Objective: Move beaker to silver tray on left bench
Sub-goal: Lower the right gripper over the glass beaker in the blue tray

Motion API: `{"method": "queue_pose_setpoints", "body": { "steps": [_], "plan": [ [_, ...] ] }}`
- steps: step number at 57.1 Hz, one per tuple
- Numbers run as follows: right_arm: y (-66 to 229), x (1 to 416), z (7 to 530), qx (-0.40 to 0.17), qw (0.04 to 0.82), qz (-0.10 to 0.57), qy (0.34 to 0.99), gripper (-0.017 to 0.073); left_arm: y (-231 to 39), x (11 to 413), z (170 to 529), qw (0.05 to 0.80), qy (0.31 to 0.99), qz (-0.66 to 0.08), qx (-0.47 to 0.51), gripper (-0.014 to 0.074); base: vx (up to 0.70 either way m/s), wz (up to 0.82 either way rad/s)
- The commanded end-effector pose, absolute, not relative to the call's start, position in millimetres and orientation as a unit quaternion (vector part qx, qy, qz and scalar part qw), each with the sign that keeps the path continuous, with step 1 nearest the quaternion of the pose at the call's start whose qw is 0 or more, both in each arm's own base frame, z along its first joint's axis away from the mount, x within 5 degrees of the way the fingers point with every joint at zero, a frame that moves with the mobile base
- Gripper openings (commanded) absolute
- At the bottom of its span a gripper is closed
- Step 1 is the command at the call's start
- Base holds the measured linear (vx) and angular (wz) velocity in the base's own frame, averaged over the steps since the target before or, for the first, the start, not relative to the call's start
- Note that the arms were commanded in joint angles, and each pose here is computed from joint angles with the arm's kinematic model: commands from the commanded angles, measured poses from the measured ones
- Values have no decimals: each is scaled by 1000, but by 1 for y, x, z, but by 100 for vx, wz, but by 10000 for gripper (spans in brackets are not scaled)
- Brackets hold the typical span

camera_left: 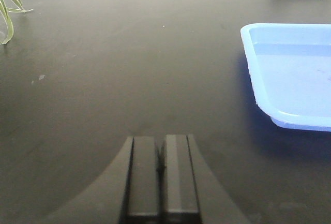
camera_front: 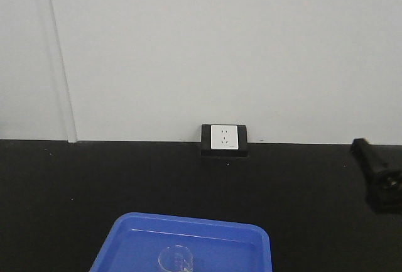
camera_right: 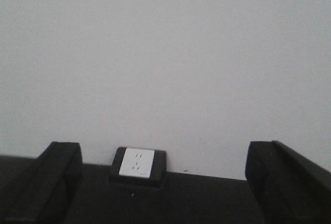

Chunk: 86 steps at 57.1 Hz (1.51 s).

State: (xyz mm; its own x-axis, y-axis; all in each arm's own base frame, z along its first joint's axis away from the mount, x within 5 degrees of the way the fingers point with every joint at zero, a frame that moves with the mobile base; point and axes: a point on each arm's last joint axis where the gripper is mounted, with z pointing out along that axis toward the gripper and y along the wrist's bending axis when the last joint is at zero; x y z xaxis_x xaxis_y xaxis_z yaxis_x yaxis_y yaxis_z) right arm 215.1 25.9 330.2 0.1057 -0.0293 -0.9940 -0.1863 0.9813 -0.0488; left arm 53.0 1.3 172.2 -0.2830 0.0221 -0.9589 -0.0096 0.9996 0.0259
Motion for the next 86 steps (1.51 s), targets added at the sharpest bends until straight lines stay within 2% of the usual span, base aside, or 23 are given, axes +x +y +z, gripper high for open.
{"method": "queue_pose_setpoints", "body": {
  "steps": [1, 12, 23, 30, 35, 45, 56, 65, 86],
  "plan": [
    [38, 220, 339, -149, 752, 73, 638, 682, 1, 54, 171, 625, 781, 9, 5, 1, 0, 0],
    [54, 231, 309, -236, 678, 120, 685, 652, 1, 54, 171, 625, 781, 9, 5, 1, 0, 0],
    [74, 241, 271, -315, 590, 222, 709, 627, 1, 54, 171, 625, 781, 9, 5, 1, 0, 0],
    [86, 250, 244, -329, 546, 297, 711, 618, 1, 54, 171, 625, 781, 9, 5, 1, 0, 0],
    [100, 257, 226, -328, 526, 323, 715, 610, 1, 54, 171, 625, 781, 9, 5, 1, 0, 0],
    [139, 269, 199, -363, 541, 304, 695, 598, 1, 54, 171, 625, 781, 9, 5, 1, 0, 0],
    [162, 291, 177, -307, 562, 289, 711, 593, 1, 54, 171, 625, 781, 9, 5, 1, 0, 0],
    [182, 305, 164, -322, 550, 300, 710, 593, 1, 54, 171, 625, 781, 9, 5, 1, 0, 0],
    [200, 337, 142, -311, 536, 310, 721, 593, 1, 54, 171, 625, 781, 9, 5, 1, 0, 0]
  ]
}}
